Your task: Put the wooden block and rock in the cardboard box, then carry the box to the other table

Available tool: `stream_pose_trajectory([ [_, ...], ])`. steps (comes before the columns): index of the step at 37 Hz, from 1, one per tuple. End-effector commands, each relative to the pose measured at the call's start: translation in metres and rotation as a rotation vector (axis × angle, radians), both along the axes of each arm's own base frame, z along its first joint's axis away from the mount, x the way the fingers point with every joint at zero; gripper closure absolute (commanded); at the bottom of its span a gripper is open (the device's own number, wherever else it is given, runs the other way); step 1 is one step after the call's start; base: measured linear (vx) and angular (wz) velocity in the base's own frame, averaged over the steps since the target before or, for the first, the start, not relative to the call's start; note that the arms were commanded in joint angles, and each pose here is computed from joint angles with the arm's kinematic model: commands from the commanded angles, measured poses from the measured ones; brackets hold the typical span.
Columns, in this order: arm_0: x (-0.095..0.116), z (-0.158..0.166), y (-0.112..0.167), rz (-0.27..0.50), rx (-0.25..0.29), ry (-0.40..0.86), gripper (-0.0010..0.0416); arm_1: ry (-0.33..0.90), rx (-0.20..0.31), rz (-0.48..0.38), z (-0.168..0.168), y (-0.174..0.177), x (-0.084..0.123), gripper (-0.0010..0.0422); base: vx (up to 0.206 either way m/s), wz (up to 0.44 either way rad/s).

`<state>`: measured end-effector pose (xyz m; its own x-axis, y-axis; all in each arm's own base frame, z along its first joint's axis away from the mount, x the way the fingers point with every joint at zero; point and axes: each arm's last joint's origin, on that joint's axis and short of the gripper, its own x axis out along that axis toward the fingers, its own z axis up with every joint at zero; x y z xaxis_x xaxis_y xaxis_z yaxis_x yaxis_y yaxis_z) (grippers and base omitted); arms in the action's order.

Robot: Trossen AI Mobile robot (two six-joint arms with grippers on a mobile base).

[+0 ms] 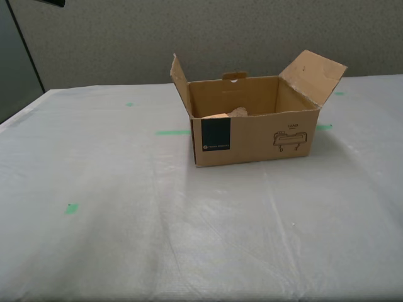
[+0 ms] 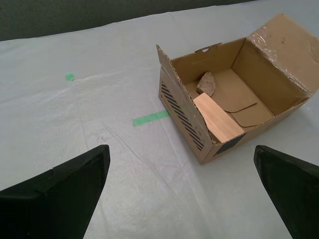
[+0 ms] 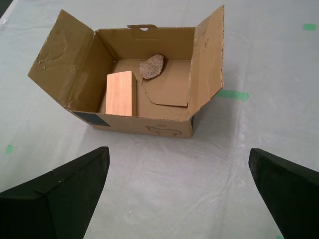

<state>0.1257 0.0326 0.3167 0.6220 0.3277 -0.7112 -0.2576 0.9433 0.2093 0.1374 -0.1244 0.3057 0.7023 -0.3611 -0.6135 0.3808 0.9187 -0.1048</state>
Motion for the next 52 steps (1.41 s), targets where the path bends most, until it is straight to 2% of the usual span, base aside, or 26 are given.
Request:
stream_pose_trajectory([
  [1,0.0001,0.0002,0.0000,0.000,-0.002,-0.003,0.0016,-0.001,-0.002,0.004,0.0003,0.0000,0.0000,0.0016,0.000,0.000],
  [52,0.0001,0.0002,0.0000,0.000,-0.002,-0.003,0.0016,0.000,-0.002,0.003,0.0003,0.0000,0.0000,0.0016,0.000,0.000],
])
